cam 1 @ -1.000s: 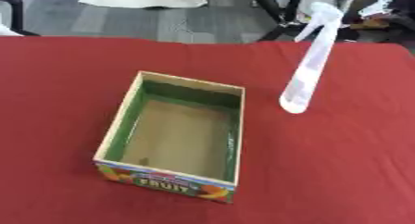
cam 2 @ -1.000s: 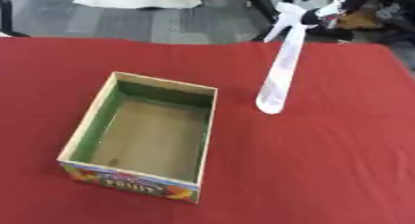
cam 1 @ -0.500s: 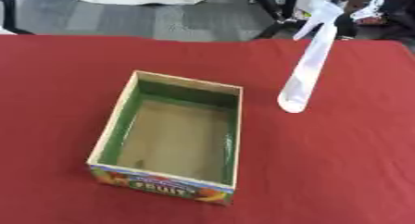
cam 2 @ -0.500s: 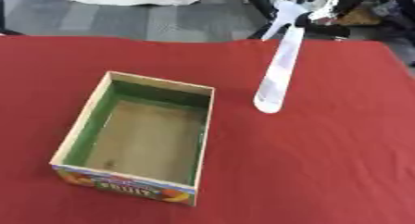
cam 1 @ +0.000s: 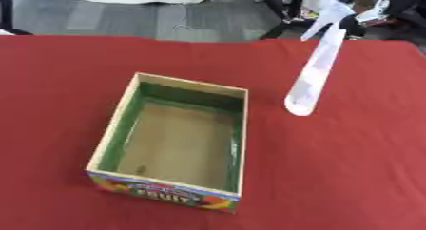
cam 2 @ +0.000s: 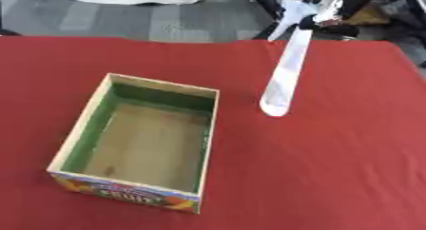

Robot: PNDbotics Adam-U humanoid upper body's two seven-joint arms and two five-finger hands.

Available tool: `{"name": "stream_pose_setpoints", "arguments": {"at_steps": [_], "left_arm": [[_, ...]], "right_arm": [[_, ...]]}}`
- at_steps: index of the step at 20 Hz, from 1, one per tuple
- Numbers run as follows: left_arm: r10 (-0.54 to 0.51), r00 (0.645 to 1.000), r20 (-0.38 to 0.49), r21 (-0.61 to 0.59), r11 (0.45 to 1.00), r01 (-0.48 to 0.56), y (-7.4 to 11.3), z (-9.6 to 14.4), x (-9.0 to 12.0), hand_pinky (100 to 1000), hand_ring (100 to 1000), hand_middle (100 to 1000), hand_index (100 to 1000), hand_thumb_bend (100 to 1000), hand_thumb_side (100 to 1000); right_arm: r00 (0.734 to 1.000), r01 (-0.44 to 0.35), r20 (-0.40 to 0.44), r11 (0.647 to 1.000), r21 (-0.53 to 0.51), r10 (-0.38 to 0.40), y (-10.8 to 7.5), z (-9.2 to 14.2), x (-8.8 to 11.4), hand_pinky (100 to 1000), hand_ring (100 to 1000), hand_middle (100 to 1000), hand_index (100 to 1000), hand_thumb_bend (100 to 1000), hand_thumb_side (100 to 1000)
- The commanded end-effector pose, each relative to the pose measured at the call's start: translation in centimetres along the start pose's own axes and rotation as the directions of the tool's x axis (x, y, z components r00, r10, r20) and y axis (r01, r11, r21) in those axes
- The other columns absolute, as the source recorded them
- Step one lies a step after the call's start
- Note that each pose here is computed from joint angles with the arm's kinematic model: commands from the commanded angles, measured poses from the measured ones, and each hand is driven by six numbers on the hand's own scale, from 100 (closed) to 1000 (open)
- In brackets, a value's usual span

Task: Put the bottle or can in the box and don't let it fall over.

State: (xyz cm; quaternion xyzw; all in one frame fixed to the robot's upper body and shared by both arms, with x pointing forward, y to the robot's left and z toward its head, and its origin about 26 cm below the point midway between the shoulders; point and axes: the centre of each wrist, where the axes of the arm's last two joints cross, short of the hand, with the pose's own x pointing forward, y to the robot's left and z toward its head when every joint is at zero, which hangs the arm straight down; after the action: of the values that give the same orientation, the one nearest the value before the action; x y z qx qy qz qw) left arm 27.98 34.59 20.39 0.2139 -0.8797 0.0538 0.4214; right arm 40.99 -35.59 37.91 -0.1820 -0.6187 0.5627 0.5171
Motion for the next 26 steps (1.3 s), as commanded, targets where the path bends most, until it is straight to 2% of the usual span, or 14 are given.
{"name": "stream_pose_setpoints", "arguments": {"at_steps": [1, 20, 26], "left_arm": [[-0.009, 0.999, 0.043, -0.012, 1.000, 0.010, 0.19, -0.56, 1.00, 665, 771, 781, 798, 155, 658], [-0.005, 0.999, 0.040, -0.021, 1.000, 0.006, 0.00, -0.51, 0.96, 665, 773, 784, 784, 143, 671], [-0.003, 0.999, 0.039, -0.020, 1.000, 0.004, -0.04, -0.48, 0.94, 664, 773, 784, 781, 142, 672]], "right_arm": [[1.000, -0.021, -0.002, 0.999, -0.040, 0.021, -1.24, 0.93, 0.53, 823, 755, 753, 807, 424, 116], [0.999, -0.020, -0.036, 0.999, -0.048, 0.018, -1.20, 1.09, 0.10, 793, 717, 716, 778, 274, 100], [0.999, -0.015, -0.036, 0.998, -0.058, 0.013, -1.21, 1.24, 0.16, 788, 703, 702, 767, 259, 100]]}}
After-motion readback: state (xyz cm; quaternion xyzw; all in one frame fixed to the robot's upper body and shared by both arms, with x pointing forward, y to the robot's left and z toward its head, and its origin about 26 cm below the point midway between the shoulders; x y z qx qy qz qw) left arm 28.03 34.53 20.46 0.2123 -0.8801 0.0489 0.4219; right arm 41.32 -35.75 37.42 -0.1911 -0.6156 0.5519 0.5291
